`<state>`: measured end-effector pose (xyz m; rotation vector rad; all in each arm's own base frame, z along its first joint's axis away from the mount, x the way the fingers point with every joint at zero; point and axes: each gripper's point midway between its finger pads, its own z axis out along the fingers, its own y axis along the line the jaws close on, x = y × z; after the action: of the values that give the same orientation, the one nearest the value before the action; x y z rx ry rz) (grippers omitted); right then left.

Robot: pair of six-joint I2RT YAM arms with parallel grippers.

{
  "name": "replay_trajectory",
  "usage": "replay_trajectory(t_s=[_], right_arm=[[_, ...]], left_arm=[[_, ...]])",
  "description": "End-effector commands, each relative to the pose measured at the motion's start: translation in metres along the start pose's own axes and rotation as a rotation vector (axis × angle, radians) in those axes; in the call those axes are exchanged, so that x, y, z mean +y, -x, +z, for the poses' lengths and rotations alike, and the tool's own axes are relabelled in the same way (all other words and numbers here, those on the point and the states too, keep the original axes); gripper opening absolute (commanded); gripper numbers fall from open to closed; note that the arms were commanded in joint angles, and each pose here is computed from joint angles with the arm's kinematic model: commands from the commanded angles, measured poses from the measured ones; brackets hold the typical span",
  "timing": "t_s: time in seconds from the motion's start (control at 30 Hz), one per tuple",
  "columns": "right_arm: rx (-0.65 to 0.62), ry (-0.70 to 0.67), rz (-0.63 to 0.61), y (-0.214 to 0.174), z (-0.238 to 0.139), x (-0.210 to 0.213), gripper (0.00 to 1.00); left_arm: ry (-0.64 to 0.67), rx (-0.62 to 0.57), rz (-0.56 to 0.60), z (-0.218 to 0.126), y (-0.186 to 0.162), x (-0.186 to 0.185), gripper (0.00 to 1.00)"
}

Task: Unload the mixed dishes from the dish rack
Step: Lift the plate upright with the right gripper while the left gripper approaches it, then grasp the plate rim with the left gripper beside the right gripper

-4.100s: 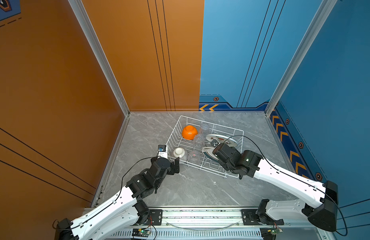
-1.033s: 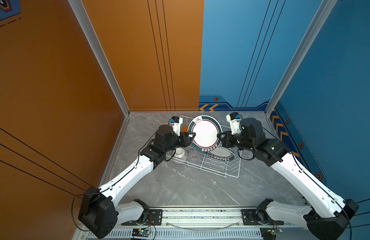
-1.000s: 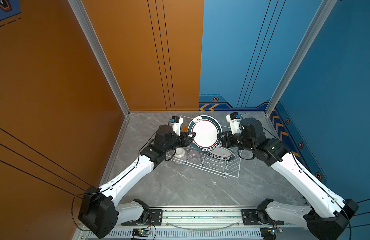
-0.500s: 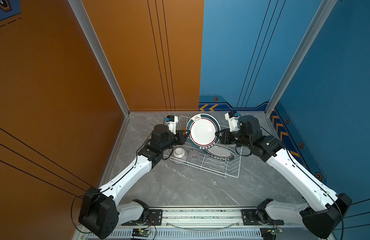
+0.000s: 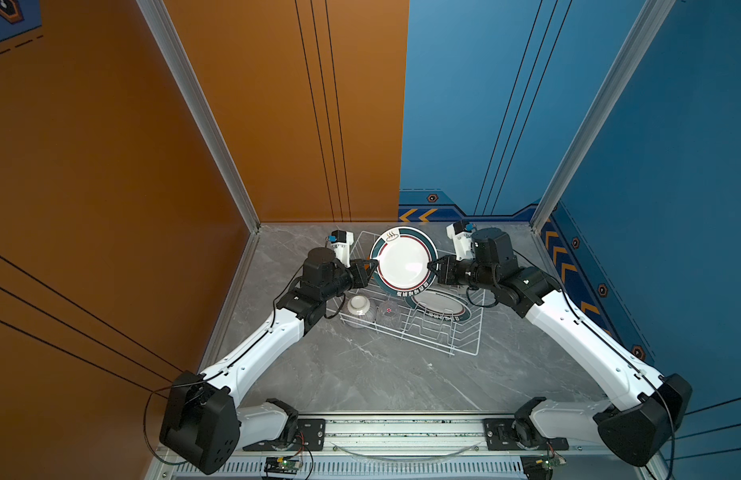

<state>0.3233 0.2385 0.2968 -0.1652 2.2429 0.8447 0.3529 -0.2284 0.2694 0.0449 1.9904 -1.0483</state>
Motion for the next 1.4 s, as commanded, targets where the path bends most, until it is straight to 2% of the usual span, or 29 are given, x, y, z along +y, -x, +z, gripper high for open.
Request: replay_trajectory(t_s=[0.0,0.1,0.2,0.37,0.7,0.93,1.23,1.37], right_arm=[[0.019,0.107,-0.015,-0.004,0.020,0.021,0.06],[0.012,0.113,-0.016,-0.003,0.021,0.022,0.18],[-0.007,0.117,-0.010,0.000,0.019,0.021,0.35],[-0.009,0.130,0.011,-0.001,0.021,0.019,0.42],[-0.048,0.134,0.021,0.002,0.011,0.016,0.72],[-0.064,0.143,0.020,0.003,0.003,0.015,0.77],[-0.090,0.144,0.036,0.005,-0.002,0.009,0.98],[-0.097,0.156,0.036,0.007,-0.005,0.010,1.00]], left_arm=[[-0.166,0.051,0.068,0.004,-0.007,-0.044,0.00],[-0.170,0.054,0.070,0.004,-0.008,-0.045,0.00],[-0.156,0.044,0.069,0.004,-0.007,-0.043,0.00],[-0.139,0.047,0.062,0.010,-0.010,-0.037,0.00],[-0.091,0.025,0.022,0.010,-0.003,-0.024,0.00],[-0.081,0.024,0.020,0.010,0.001,-0.024,0.00],[-0.079,0.006,0.010,0.007,0.005,-0.026,0.00],[-0.087,0.007,0.001,0.007,0.007,-0.028,0.00]])
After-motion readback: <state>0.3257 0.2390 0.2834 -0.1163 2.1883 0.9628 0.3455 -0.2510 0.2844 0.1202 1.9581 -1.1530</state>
